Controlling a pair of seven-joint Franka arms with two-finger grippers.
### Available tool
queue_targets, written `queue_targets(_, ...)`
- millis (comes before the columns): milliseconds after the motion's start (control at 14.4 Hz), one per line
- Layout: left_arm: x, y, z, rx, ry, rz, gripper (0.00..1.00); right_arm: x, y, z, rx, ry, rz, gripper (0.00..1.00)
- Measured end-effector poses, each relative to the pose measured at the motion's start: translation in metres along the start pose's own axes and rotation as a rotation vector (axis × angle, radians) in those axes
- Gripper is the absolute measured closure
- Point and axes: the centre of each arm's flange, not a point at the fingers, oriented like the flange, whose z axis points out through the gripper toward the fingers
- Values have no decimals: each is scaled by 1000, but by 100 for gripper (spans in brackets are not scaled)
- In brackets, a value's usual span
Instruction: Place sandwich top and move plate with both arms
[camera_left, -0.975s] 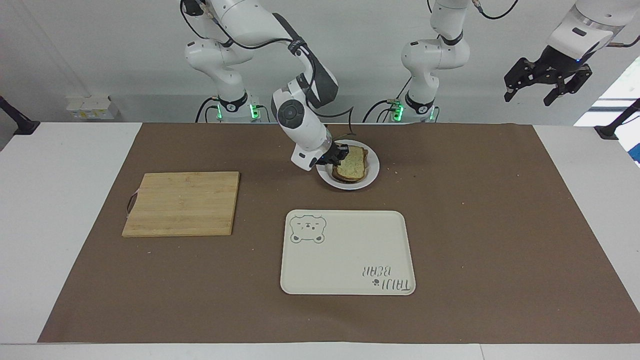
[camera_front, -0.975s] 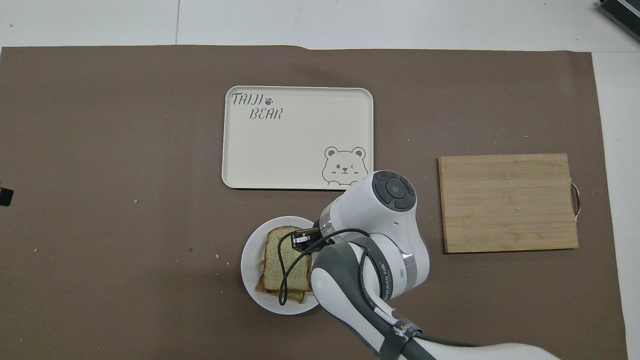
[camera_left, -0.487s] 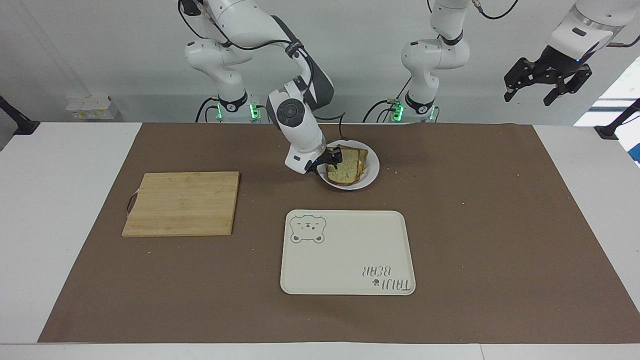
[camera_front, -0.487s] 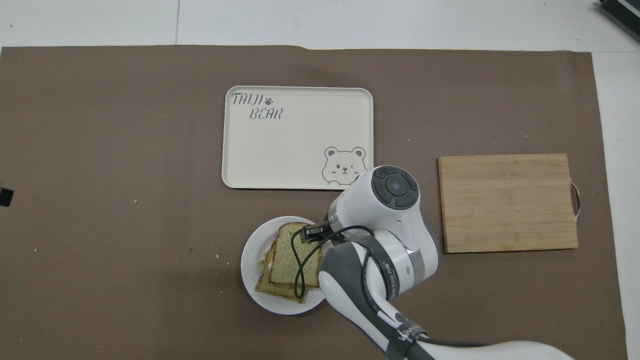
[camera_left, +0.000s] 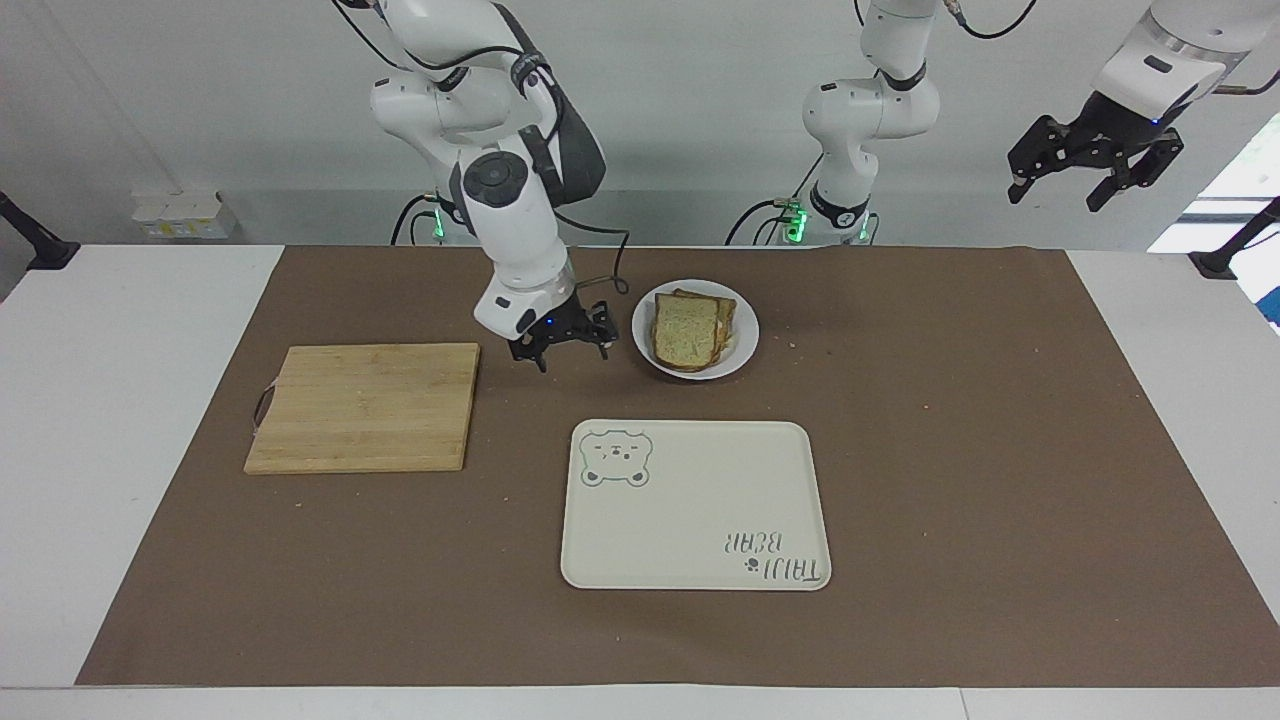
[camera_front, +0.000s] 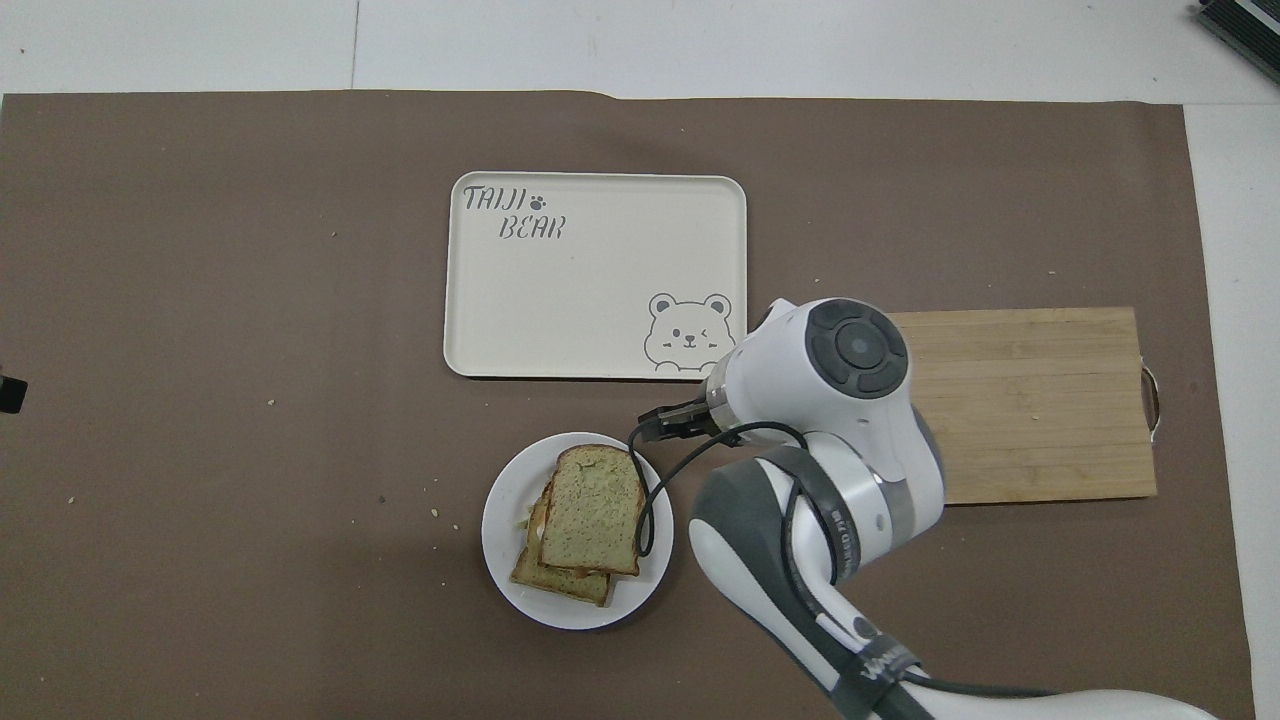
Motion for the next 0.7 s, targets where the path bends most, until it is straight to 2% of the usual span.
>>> queue_targets(279,0,0,0,0,0,0,0,8,35,-36,-64,-7,29,0)
queue_targets(487,0,0,0,0,-1,0,0,20,78,-61,-81,21,89,0)
queue_targets(696,0,0,0,0,-1,0,0,18,81,-85,-100,47,79,0)
